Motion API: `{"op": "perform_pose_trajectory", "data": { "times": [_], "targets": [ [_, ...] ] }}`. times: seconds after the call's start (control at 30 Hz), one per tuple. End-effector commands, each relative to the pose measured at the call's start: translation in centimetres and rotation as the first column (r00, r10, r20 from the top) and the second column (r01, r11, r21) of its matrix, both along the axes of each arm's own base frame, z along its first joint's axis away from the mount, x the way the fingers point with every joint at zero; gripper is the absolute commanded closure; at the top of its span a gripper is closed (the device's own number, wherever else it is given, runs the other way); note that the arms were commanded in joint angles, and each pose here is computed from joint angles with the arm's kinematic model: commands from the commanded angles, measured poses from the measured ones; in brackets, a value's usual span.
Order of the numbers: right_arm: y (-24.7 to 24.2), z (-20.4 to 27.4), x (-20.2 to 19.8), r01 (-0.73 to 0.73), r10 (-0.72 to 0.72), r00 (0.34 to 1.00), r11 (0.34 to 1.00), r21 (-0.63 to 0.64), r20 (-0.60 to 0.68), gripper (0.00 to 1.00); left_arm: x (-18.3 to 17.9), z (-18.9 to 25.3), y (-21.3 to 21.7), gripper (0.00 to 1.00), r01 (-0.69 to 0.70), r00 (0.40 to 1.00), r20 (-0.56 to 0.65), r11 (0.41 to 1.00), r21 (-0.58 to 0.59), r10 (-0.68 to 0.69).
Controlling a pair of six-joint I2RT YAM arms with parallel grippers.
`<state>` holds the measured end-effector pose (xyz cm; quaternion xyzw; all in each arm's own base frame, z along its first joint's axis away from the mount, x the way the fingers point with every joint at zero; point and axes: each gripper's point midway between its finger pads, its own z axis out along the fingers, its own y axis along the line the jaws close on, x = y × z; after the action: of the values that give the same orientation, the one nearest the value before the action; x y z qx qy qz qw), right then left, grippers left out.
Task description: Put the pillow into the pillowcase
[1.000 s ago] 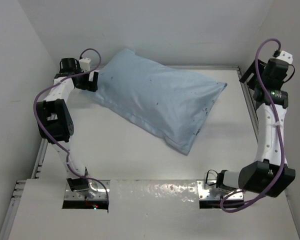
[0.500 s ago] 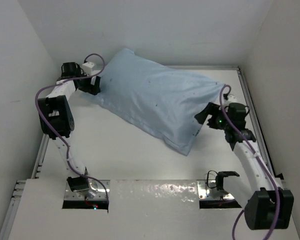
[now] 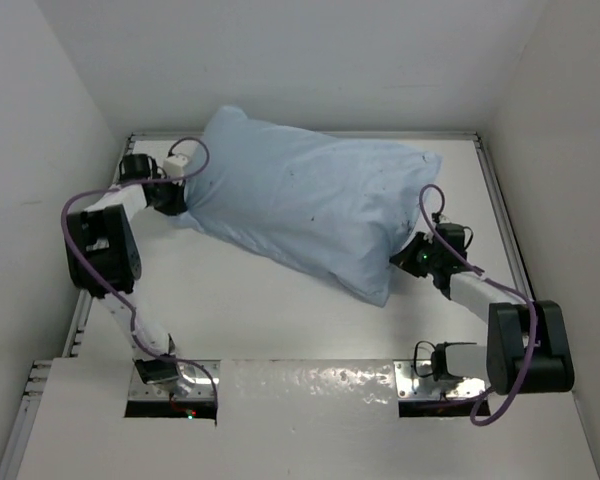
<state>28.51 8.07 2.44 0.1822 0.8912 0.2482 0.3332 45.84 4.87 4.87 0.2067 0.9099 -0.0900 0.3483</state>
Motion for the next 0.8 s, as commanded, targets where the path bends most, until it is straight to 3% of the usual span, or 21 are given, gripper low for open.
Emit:
{"op": "perform_pose_trajectory", "data": {
  "times": [0.0, 0.17, 0.23, 0.27, 0.3, 0.33, 0.37, 0.4, 0.43, 0.53, 0.6, 0.7, 0.77],
  "targets": [
    [-2.8, 4.8, 5.5, 0.088, -0.089, 0.979, 0.996, 0.011, 0.184, 1.0, -6.1, 1.0, 1.7, 1.0, -0.054, 0.998, -0.032, 0.994, 0.1, 0.058],
    [-3.4, 7.6, 8.6, 0.039, -0.038, 0.973, 0.999, 0.0, 0.23, 1.0, -12.3, 2.0, 0.9, 1.0, -0.015, 0.997, -0.066, 0.987, 0.159, 0.025],
    [-3.2, 7.5, 8.6, 0.016, -0.015, 0.977, 1.0, -0.003, 0.215, 1.0, -14.0, 2.1, 0.3, 0.82, 0.015, 0.996, -0.086, 0.988, 0.155, -0.001],
    [-3.1, 7.3, 8.3, -0.011, 0.016, 0.978, 1.0, -0.023, 0.21, 1.0, -14.4, 2.2, 0.2, 0.65, 0.03, 0.996, -0.089, 0.986, 0.162, -0.016],
    [-2.9, 7.3, 7.8, -0.035, 0.042, 0.978, 0.999, -0.035, 0.207, 0.94, -14.6, 2.5, 0.4, 0.41, 0.03, 0.996, -0.093, 0.985, 0.17, -0.014],
    [-2.8, 7.3, 7.3, -0.057, 0.066, 0.977, 0.997, -0.05, 0.2, 0.8, -15.4, 2.8, 0.2, 0.33, 0.047, 0.993, -0.113, 0.984, 0.173, -0.027],
    [-3.0, 6.6, 6.3, -0.079, 0.092, 0.982, 0.994, -0.08, 0.166, 0.63, -15.3, 3.8, 0.3, 0.07, 0.06, 0.993, -0.109, 0.982, 0.181, -0.041],
    [-3.0, 6.9, 5.5, -0.084, 0.1, 0.98, 0.992, -0.099, 0.174, 0.36, -15.7, 4.9, 0.0, 0.02, 0.081, 0.993, -0.104, 0.981, 0.177, -0.064],
    [-3.1, 6.7, 4.9, -0.082, 0.1, 0.98, 0.991, -0.109, 0.171, 0.29, -17.1, 5.4, -0.4, 0.01, 0.103, 0.985, -0.15, 0.982, 0.158, -0.079],
    [-2.6, 6.1, 2.7, -0.081, 0.095, 0.979, 0.993, -0.084, 0.182, 0.13, -17.2, 10.5, -0.1, 0.0, 0.117, 0.992, -0.066, 0.978, 0.175, -0.106],
    [-1.9, 4.6, 1.4, -0.087, 0.093, 0.983, 0.995, -0.041, 0.161, 0.1, -16.0, 14.8, 0.6, 0.0, 0.073, 0.995, 0.058, 0.977, 0.202, -0.087],
    [-1.1, 2.7, 0.9, -0.089, 0.085, 0.987, 0.996, 0.022, 0.137, 0.09, -13.5, 17.8, 3.1, 0.0, -0.086, 0.979, 0.201, 0.977, 0.196, 0.046],
    [-0.7, 0.6, 0.6, -0.095, 0.092, 0.993, 0.995, 0.041, 0.069, 0.12, -12.6, 16.7, 4.3, 0.0, -0.18, 0.97, 0.195, 0.97, 0.164, 0.147]
  ]
}}
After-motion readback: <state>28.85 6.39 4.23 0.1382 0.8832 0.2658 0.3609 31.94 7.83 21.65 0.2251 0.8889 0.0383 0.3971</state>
